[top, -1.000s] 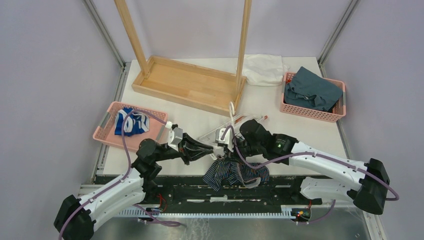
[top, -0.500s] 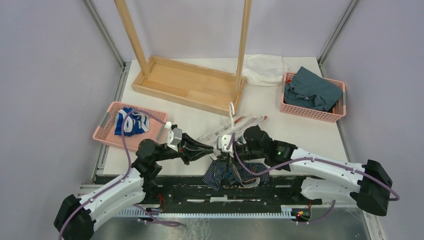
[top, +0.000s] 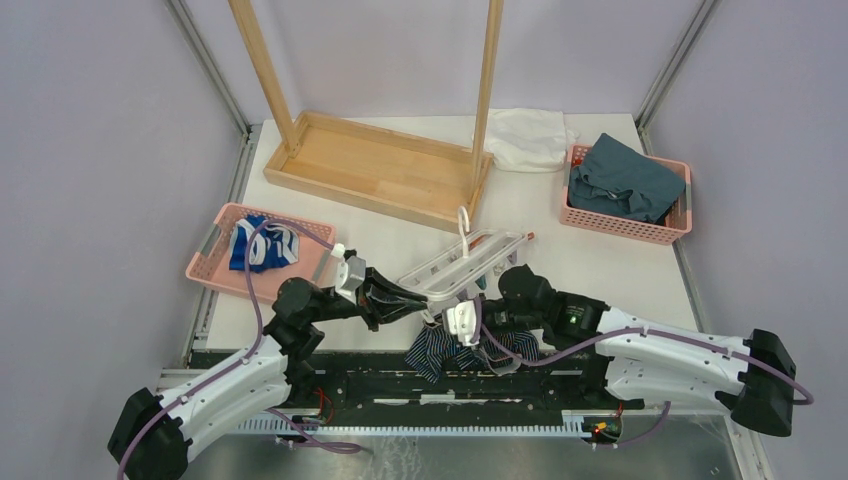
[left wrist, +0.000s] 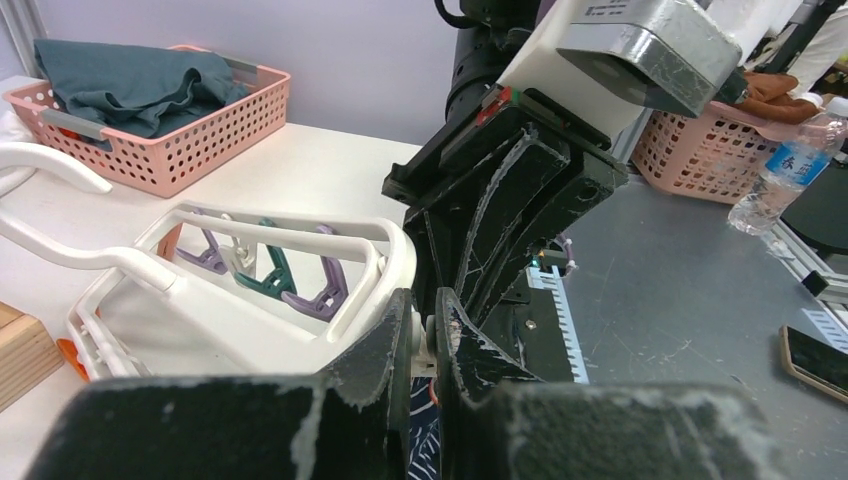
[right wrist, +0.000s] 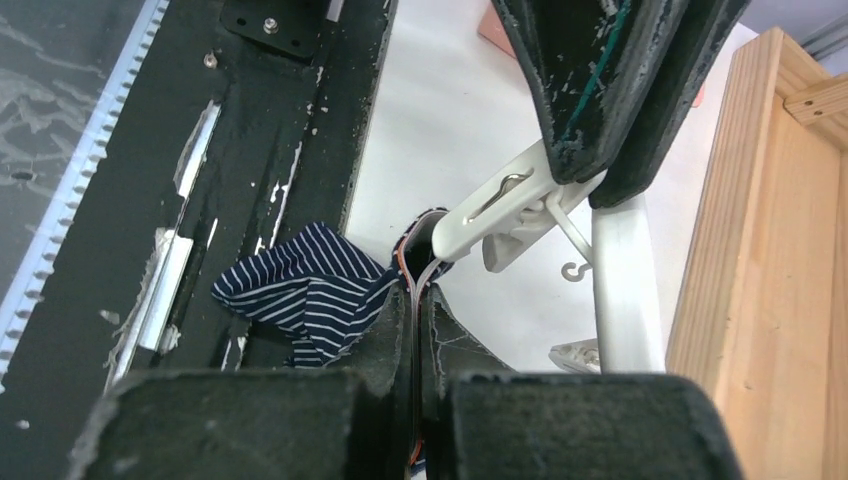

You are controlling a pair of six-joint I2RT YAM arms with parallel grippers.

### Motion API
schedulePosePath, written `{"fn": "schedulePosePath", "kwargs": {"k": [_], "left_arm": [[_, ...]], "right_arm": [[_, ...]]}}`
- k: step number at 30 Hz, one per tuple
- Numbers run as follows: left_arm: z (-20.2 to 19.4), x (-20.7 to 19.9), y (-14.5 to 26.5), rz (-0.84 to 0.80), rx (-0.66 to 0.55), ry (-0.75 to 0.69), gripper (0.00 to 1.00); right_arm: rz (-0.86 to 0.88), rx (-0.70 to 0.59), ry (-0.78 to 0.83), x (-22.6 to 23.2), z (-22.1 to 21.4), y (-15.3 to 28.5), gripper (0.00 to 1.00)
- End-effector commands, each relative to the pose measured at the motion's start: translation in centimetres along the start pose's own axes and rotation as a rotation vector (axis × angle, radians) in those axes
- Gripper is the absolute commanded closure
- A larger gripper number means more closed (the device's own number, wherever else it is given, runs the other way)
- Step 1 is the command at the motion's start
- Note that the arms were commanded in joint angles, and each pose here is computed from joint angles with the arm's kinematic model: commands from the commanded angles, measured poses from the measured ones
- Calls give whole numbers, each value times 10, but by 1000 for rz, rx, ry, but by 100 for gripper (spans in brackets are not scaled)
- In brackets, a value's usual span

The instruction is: Clip the underwear to the hanger

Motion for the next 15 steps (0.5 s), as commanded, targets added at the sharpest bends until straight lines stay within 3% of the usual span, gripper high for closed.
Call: {"fn": "schedulePosePath", "kwargs": {"k": [1,15], "left_arm": [[41,-8,-7,-47,-103,-61,97],[46,-6,-8,-30,-98,-48,97]], "right_arm": [[29,-11,120,-2,19,9,99],[-47,-22,332,-10,10,14,100]]}}
Point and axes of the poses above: each gripper's point midway between its finger pads, its own y axis back along the fingers, its own x axis along the line the jaws close on, z = x × y, the point moved 3 cm from there along y, back along the fingers, and after that the axes turned 9 degrees about -y, right-handed, at the moved point
